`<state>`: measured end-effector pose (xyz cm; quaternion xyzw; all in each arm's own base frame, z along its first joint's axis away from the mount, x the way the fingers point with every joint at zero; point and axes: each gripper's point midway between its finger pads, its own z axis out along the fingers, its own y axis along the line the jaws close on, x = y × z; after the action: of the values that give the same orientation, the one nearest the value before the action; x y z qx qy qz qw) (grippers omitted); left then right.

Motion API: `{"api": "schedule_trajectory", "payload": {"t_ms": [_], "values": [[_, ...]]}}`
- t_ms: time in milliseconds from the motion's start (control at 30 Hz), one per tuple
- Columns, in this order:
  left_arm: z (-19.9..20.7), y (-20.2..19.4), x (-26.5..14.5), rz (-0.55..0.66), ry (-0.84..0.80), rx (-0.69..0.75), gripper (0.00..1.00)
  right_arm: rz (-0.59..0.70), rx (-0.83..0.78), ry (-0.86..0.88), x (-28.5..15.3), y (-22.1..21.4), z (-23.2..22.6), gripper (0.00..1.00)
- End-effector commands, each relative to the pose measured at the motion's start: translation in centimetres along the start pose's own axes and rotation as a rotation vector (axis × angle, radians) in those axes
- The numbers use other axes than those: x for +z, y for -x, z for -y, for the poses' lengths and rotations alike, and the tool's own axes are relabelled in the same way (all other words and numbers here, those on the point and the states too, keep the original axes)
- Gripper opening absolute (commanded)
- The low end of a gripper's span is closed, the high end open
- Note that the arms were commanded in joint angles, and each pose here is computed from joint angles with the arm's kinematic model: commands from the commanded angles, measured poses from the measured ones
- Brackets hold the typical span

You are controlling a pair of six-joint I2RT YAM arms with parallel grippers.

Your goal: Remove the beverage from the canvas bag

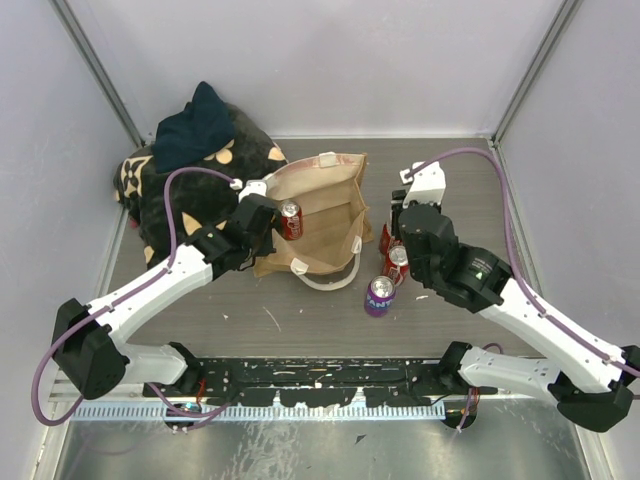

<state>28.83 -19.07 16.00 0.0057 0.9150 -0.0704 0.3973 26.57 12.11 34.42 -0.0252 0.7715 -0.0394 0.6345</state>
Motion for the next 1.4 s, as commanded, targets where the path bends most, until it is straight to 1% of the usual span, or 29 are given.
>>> {"api": "schedule_trajectory", "payload": {"t_ms": [0,300,500,767,1033,1233,1300,1333,1367], "values": [[-0.9,-1.1,0.4,-0.041,0.041,0.032,0.07,0.039,0.175,0.107,0.0,1.3,-2.6,0.01],[-0.8,-1.2,0.5,-0.043,0.040,0.023,0.07,-0.030,0.137,0.248,1.5,-2.5,-7.5,0.01],[-0.9,-1.1,0.4,-0.040,0.043,0.025,0.07,-0.074,0.106,0.276,2.8,-5.5,-9.5,0.00],[-0.9,-1.3,0.5,-0.044,0.043,0.027,0.07,-0.125,0.068,0.228,4.4,-9.6,-9.3,0.01],[-1.0,-1.3,0.4,-0.048,0.044,0.033,0.07,-0.154,0.174,0.251,5.6,-13.1,-9.0,0.00],[-1.1,-1.5,0.3,-0.052,0.043,0.034,0.08,-0.159,0.178,0.210,5.8,-14.2,-8.0,0.01],[-1.1,-1.5,0.3,-0.050,0.043,0.033,0.09,-0.170,0.164,0.197,5.8,-14.5,-7.8,0.04],[-1.1,-1.5,0.3,-0.051,0.043,0.035,0.10,-0.177,0.157,0.190,5.8,-14.6,-7.6,0.08],[-1.1,-1.5,0.3,-0.050,0.043,0.035,0.11,-0.182,0.151,0.186,5.8,-14.6,-7.5,0.18]]}}
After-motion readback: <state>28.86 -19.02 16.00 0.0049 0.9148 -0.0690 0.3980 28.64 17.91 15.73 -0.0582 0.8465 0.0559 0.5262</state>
